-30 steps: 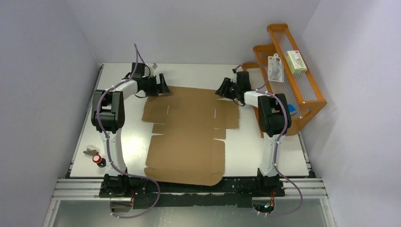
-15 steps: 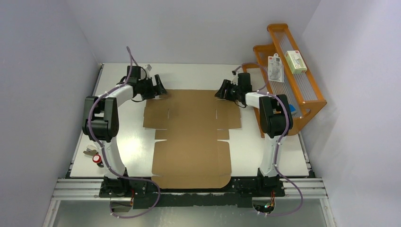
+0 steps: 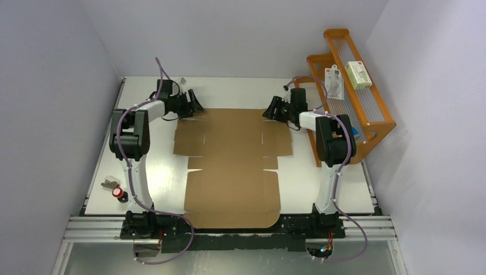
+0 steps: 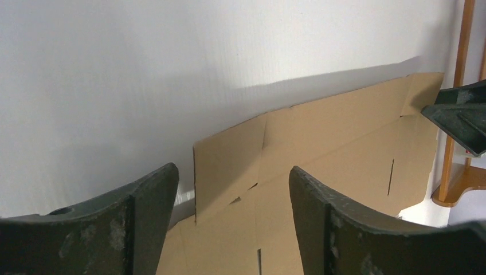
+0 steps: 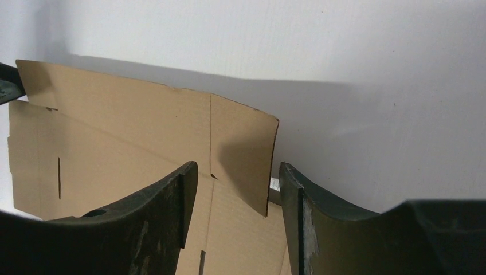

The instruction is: Fold the paper box

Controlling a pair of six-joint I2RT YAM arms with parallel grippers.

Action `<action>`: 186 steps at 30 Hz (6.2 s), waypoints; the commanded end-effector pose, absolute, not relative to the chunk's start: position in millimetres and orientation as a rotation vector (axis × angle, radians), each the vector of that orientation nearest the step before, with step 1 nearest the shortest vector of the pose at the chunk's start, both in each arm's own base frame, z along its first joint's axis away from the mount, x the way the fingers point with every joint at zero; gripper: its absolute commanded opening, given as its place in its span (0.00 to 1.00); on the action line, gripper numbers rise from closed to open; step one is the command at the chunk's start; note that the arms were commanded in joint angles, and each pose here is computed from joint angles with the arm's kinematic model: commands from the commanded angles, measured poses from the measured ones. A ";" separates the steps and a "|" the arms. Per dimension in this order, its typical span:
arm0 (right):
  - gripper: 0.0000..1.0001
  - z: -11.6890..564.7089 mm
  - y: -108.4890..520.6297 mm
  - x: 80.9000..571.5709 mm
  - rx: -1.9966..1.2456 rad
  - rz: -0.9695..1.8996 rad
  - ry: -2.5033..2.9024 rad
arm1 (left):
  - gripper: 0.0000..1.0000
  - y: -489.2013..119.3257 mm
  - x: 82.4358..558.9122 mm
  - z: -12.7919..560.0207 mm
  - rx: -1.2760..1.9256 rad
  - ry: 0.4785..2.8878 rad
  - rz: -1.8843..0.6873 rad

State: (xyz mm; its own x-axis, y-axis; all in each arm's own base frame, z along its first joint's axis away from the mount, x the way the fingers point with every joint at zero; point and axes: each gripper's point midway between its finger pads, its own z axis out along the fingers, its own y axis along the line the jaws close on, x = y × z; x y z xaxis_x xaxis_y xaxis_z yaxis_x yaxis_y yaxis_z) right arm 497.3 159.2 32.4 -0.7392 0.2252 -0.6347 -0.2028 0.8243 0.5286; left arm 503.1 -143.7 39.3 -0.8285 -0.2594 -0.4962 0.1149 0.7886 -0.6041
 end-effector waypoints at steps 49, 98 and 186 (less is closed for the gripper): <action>0.55 44.1 141.0 489.2 0.028 0.491 2.292 | 0.59 -178.9 484.2 64.1 0.030 2.490 -0.181; 0.57 121.4 183.4 461.1 -0.158 0.111 2.230 | 0.87 -130.0 376.0 94.3 -0.236 2.362 -0.356; 0.67 -3.9 290.4 336.1 -0.199 0.770 2.311 | 0.05 -264.9 315.9 84.1 0.367 2.242 0.422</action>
State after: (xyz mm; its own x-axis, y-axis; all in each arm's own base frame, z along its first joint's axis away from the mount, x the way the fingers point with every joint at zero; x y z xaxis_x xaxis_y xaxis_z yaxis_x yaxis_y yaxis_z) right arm 353.5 303.6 31.8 -0.6969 0.1092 -0.7088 -0.3930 0.7686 0.5048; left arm 325.9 -259.8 83.3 -0.6164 0.3992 -0.6788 0.1028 0.8954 0.4332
